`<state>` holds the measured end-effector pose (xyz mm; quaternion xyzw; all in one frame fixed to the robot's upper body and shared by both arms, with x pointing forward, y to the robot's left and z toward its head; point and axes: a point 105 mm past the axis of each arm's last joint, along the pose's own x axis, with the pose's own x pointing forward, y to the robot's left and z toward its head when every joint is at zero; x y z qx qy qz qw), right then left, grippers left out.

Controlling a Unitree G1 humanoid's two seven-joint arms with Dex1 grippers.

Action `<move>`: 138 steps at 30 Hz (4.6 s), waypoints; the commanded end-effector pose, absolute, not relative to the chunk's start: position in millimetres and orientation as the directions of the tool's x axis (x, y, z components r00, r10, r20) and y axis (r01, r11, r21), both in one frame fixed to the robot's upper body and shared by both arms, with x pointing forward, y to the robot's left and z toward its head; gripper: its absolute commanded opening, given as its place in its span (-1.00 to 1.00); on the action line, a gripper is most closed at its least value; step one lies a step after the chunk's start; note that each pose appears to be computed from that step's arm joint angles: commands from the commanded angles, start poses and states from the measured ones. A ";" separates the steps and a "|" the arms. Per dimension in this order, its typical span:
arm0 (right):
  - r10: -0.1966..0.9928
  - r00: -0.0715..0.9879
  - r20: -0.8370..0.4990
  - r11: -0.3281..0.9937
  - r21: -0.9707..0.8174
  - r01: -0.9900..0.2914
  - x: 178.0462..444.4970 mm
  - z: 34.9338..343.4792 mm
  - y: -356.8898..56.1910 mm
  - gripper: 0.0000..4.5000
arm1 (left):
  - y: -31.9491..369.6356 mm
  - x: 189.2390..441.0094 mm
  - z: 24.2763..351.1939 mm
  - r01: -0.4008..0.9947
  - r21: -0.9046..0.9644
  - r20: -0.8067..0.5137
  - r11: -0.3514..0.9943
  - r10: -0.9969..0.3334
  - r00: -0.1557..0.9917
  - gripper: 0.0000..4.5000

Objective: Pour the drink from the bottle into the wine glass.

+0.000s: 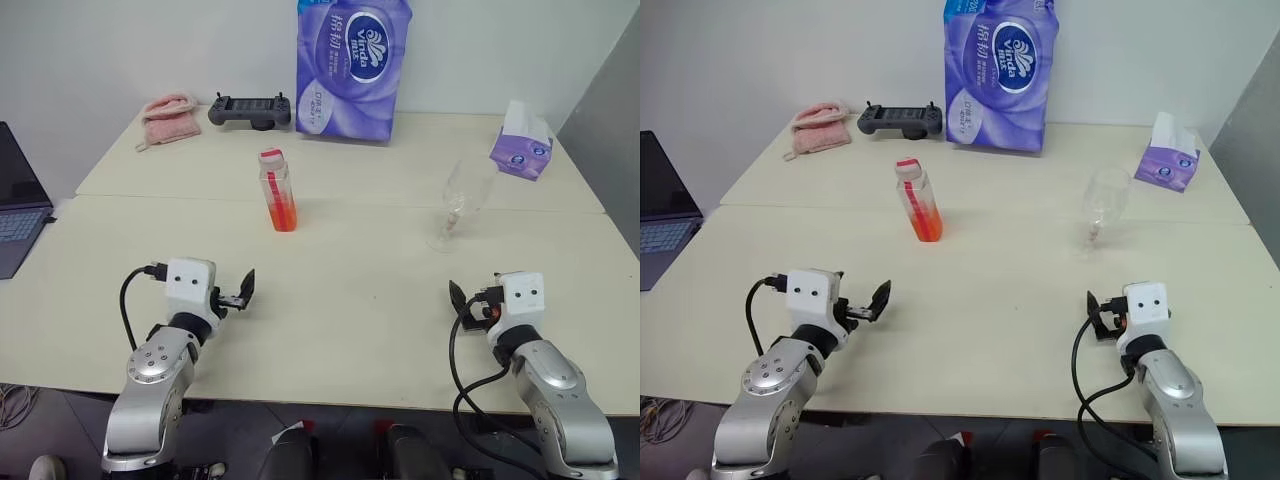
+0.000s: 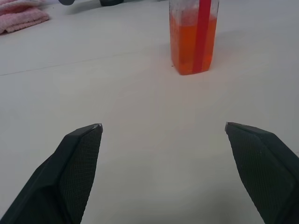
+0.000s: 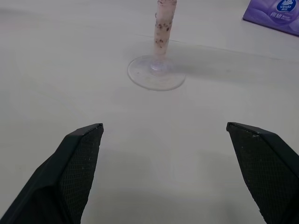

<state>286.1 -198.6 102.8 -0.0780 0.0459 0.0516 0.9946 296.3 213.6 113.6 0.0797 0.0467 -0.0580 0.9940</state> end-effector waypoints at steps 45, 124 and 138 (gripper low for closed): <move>0.719 0.693 0.045 0.695 -0.057 -0.717 282.8 218.7 -149.3 1.00 | 206.0 328.7 160.9 0.171 0.164 0.020 0.972 -0.176 0.984 0.99; 0.643 0.761 0.087 0.765 -0.078 -0.639 285.4 215.8 -133.3 1.00 | 164.2 448.2 206.9 0.145 0.115 0.232 0.983 -0.169 0.958 -0.09; 0.632 0.771 0.077 0.775 -0.095 -0.625 289.4 217.5 -130.7 1.00 | 166.9 432.4 208.2 0.258 0.090 0.197 0.962 -0.271 0.942 -0.20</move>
